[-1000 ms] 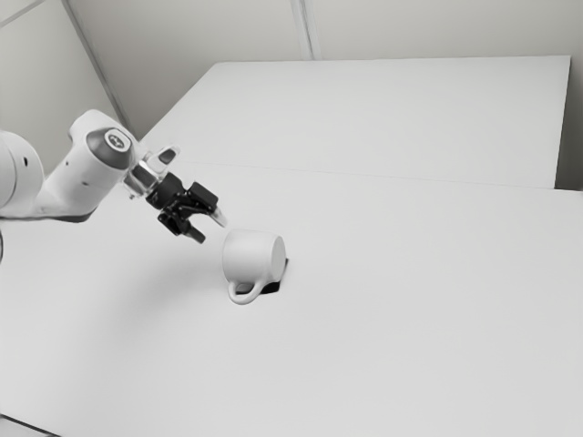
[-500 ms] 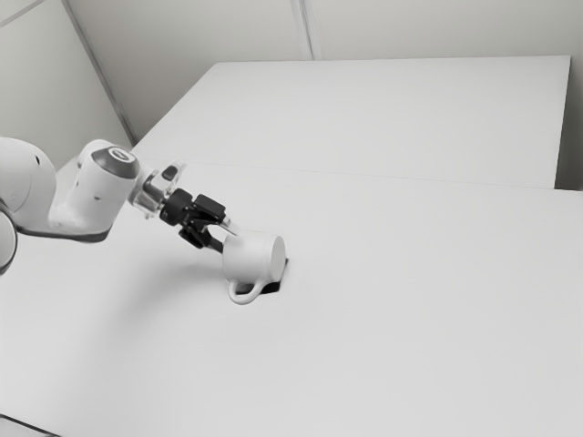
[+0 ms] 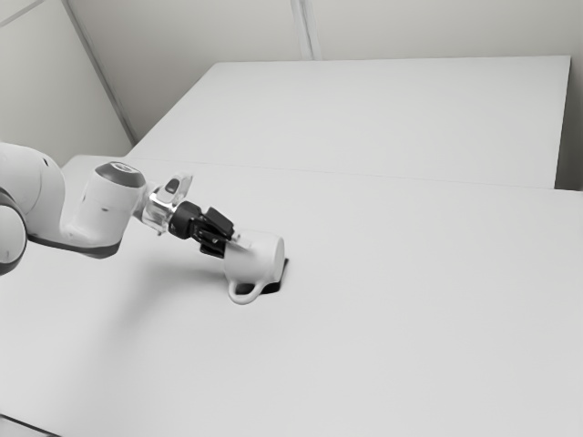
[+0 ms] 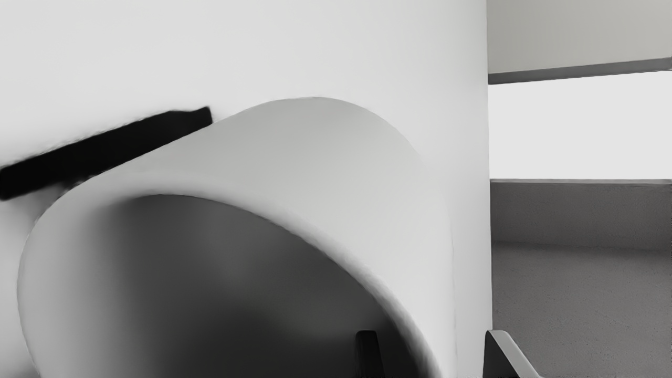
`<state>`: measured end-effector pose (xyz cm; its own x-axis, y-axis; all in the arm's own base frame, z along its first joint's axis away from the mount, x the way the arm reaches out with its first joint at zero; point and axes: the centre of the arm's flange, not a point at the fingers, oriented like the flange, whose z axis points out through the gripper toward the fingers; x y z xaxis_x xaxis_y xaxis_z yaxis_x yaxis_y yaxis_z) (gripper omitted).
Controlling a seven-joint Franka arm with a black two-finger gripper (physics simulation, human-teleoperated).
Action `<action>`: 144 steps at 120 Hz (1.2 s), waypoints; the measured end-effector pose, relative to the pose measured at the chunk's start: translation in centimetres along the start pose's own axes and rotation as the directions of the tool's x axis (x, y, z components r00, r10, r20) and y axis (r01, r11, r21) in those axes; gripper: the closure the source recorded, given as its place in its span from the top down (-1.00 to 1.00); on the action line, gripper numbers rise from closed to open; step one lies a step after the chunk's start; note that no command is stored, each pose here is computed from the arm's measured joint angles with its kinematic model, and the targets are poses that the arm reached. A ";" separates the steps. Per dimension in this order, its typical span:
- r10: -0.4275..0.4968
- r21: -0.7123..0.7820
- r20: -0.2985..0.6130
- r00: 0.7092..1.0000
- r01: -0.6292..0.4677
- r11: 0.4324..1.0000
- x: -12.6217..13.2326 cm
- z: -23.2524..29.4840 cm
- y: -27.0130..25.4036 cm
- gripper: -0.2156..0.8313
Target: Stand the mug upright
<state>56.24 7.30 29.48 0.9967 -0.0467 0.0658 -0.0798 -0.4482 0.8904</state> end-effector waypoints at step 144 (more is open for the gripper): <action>0.212 0.562 0.497 0.842 -0.498 0.660 0.3 2.6 10.6 -0.81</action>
<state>55.64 0.24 37.73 0.8159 -0.5778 0.0207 -0.5561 -0.7745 0.3016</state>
